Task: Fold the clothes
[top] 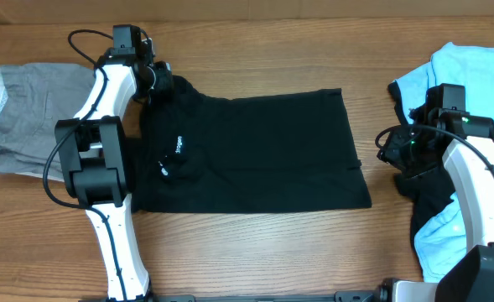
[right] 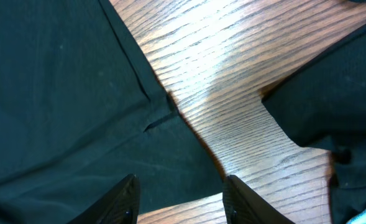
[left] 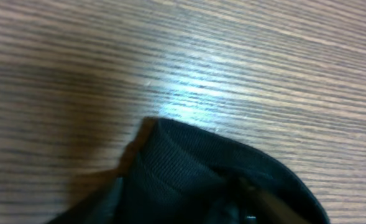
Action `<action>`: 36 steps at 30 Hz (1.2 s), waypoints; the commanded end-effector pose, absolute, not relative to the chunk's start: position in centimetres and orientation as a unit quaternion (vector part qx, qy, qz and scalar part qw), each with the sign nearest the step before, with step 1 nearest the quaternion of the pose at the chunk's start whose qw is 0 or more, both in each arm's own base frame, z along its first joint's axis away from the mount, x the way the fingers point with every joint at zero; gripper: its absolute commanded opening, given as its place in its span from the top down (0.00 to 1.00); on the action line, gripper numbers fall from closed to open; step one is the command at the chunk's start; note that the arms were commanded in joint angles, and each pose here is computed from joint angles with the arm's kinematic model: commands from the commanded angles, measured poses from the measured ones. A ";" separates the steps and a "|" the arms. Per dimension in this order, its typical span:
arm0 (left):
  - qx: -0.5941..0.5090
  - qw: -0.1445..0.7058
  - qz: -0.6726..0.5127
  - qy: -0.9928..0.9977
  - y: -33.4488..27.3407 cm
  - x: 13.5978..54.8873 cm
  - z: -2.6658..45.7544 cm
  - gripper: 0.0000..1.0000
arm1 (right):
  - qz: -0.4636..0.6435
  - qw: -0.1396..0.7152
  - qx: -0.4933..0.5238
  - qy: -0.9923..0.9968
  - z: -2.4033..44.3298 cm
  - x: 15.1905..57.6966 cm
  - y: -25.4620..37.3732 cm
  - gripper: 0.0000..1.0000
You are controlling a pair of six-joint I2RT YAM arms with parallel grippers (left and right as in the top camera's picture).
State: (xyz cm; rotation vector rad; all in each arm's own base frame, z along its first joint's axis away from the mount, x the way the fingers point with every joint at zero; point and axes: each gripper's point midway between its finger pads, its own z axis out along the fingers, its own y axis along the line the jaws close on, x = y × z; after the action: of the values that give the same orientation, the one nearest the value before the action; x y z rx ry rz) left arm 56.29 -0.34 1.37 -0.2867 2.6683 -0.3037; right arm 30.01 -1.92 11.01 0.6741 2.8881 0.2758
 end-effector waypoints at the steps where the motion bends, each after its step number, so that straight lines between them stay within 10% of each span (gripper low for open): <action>1: -0.095 0.210 -0.131 0.964 -1.4 56.5 0.1 0.53 | 0.096 0.096 0.221 0.966 11.8 30.6 -1.9 0.53; 8: -0.096 0.212 -0.132 0.964 -1.4 56.5 0.1 0.64 | 0.096 0.097 0.221 0.966 11.8 30.6 -1.9 0.53; 14: -0.098 0.197 -0.132 0.967 -1.4 55.7 1.4 0.93 | 0.097 0.110 0.216 0.965 11.7 31.5 -2.1 0.54; 36: -0.113 0.064 -0.197 0.972 -4.1 49.7 6.1 0.96 | 0.087 0.193 0.041 0.976 2.9 52.2 3.9 0.31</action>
State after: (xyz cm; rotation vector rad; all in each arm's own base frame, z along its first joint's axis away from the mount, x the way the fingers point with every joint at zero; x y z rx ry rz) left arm 49.19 -3.39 3.55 -0.3595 2.9825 -0.5464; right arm 50.92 2.83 3.62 0.1662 2.7644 0.2490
